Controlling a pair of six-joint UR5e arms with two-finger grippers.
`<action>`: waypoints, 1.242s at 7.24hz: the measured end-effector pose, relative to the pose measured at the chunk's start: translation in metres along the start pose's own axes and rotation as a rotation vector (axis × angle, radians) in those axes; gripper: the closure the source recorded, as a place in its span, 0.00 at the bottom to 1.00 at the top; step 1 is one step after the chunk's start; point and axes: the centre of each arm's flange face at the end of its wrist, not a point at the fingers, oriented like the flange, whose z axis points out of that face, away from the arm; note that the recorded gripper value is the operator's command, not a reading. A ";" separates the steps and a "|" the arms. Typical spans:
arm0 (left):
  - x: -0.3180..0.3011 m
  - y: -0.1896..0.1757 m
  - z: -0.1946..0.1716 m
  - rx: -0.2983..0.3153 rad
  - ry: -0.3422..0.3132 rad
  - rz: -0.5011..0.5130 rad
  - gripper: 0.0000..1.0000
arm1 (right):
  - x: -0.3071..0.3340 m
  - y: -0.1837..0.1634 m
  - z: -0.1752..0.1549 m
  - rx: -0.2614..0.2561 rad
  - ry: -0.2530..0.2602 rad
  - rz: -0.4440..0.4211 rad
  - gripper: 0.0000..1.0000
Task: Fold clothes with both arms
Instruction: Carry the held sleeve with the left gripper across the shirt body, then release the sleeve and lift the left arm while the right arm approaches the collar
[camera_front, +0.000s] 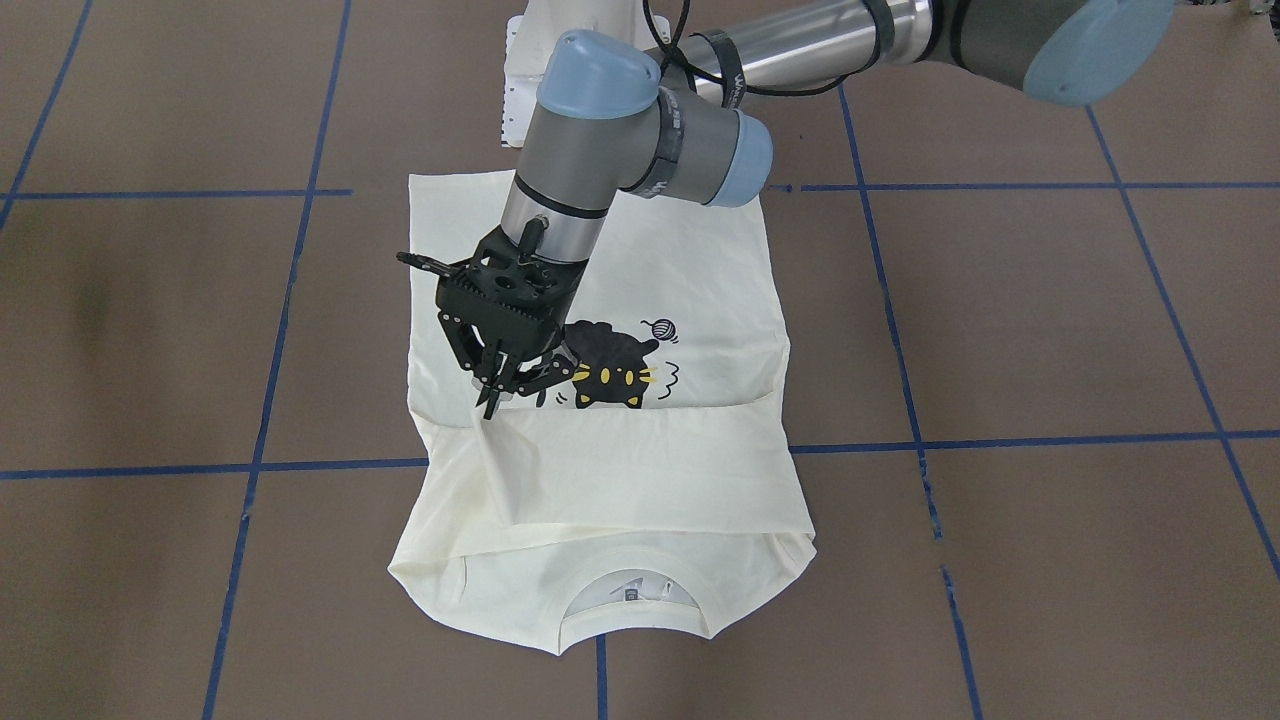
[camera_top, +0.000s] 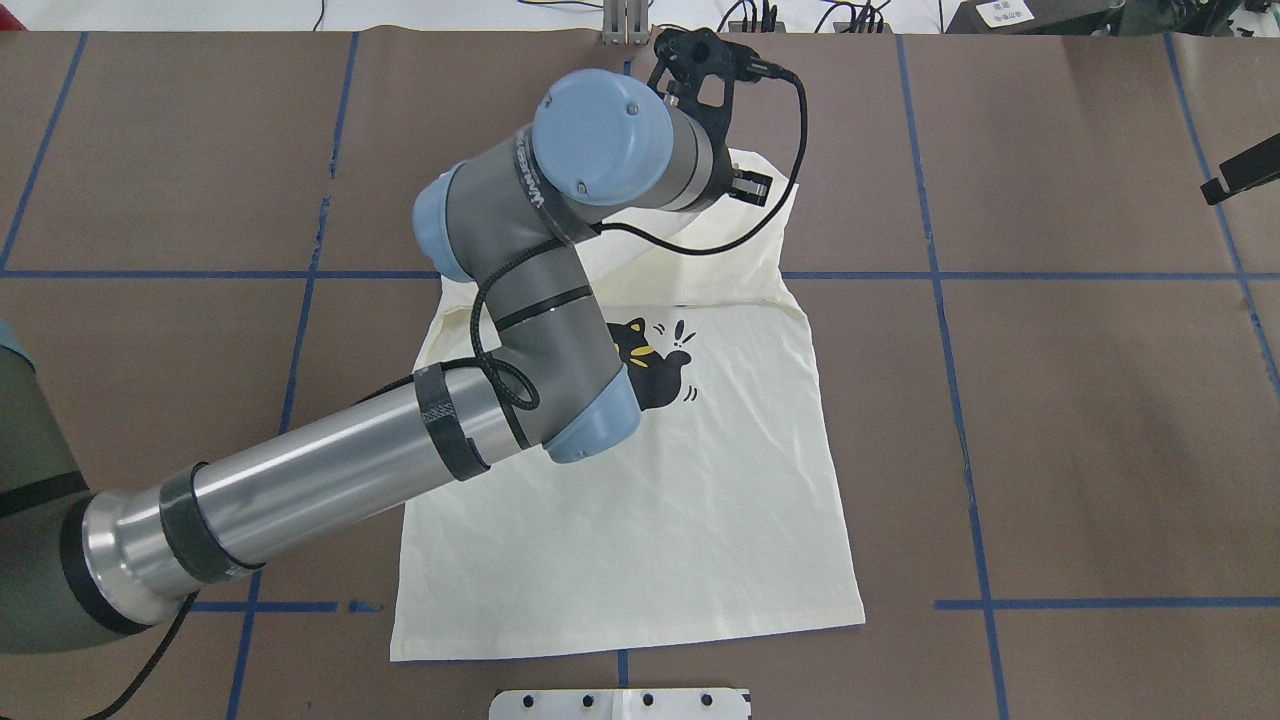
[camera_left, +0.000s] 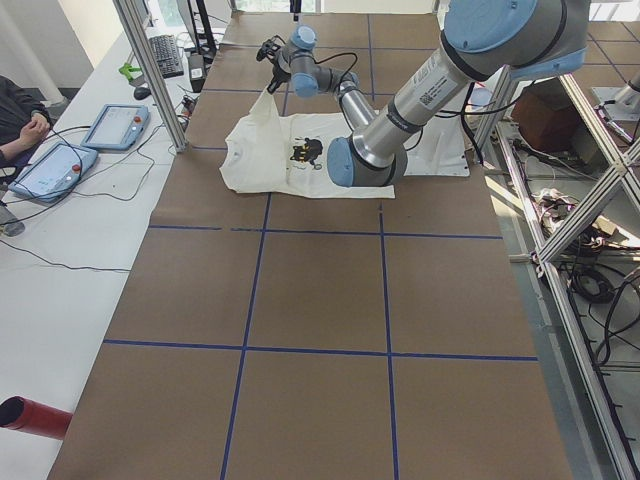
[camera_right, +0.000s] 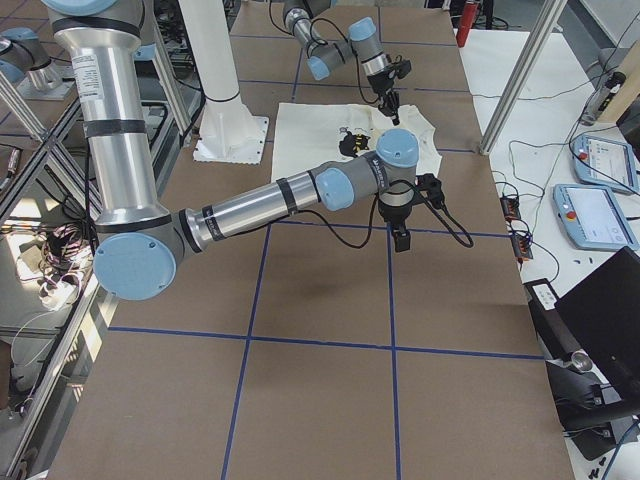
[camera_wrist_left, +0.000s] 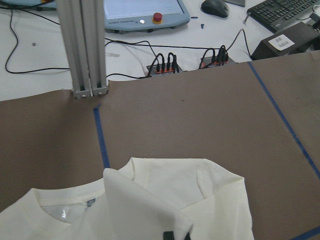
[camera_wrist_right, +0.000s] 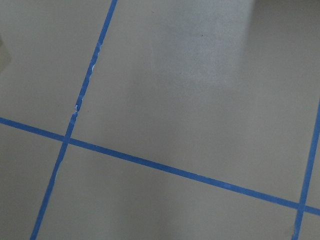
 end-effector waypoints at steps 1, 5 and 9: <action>0.005 0.016 0.015 0.016 0.020 0.039 0.01 | 0.000 0.000 0.000 0.001 0.000 0.000 0.00; 0.013 0.032 0.022 0.042 0.086 -0.043 0.00 | -0.001 -0.002 -0.001 0.002 -0.002 -0.001 0.00; -0.034 0.013 -0.010 -0.175 -0.054 -0.015 0.00 | -0.044 -0.025 0.001 0.025 -0.026 -0.006 0.00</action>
